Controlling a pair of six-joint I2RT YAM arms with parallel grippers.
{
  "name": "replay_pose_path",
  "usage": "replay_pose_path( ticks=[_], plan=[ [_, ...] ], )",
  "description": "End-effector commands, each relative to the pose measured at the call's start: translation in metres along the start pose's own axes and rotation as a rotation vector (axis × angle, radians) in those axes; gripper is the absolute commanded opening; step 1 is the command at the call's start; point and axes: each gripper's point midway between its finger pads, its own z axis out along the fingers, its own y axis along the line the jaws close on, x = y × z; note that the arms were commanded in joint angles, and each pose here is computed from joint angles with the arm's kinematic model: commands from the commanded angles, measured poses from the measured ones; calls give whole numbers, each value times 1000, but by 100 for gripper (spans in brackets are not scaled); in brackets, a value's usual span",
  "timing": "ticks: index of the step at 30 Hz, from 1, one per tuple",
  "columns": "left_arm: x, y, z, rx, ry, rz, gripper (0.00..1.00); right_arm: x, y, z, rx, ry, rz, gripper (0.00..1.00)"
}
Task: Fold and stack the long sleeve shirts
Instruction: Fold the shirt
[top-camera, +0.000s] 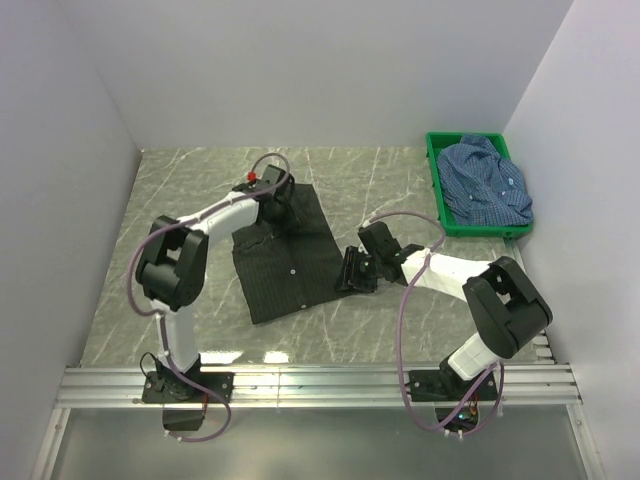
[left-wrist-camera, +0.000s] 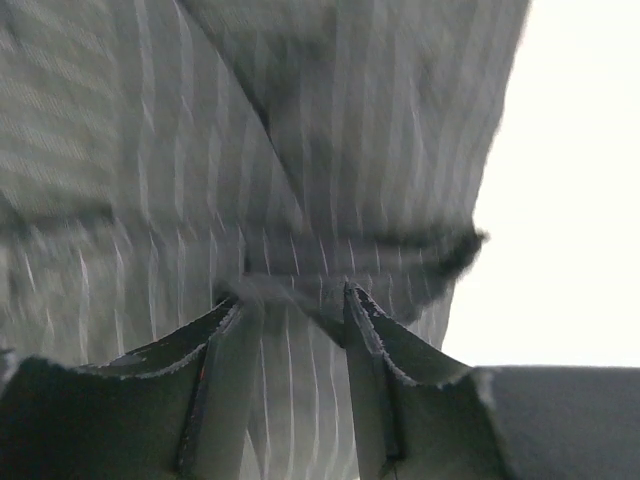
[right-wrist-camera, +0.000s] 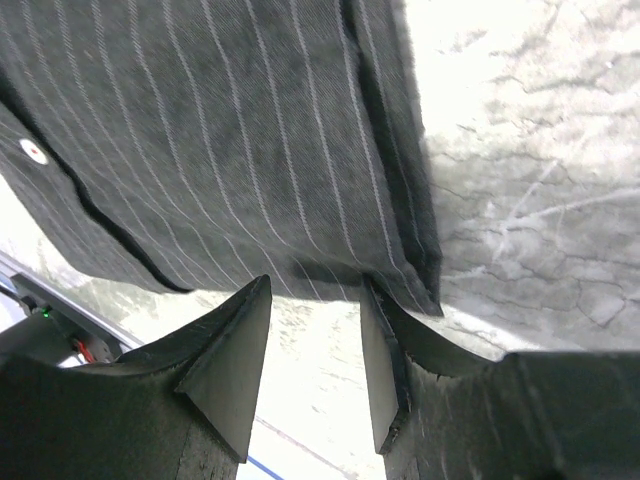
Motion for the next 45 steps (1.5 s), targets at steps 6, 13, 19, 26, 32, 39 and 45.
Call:
replay_pose_path(
  ticks=[6, 13, 19, 26, 32, 39, 45],
  plan=[
    [-69, -31, -1, 109, -91, 0, 44, -12, 6, -12, -6, -58, -34, 48],
    [-100, -42, -76, 174, -259, 98, 59, -47, 31, -44, -17, -181, -124, 48],
    [-75, 22, -90, -3, -266, 131, 62, -82, 74, -51, -97, -218, -227, 48],
    [-49, 84, -72, -140, -218, 90, 55, -123, 125, -39, -219, -256, -293, 47],
    [-35, 120, -50, -194, -157, 12, 48, -140, 146, 9, -290, -212, -283, 46],
    [-17, 141, -31, -227, -81, -58, 47, -135, 106, 84, -178, -114, -187, 46],
    [1, 169, -14, -266, -35, -171, 39, -131, 52, 101, -70, -118, -57, 45]
  ],
)
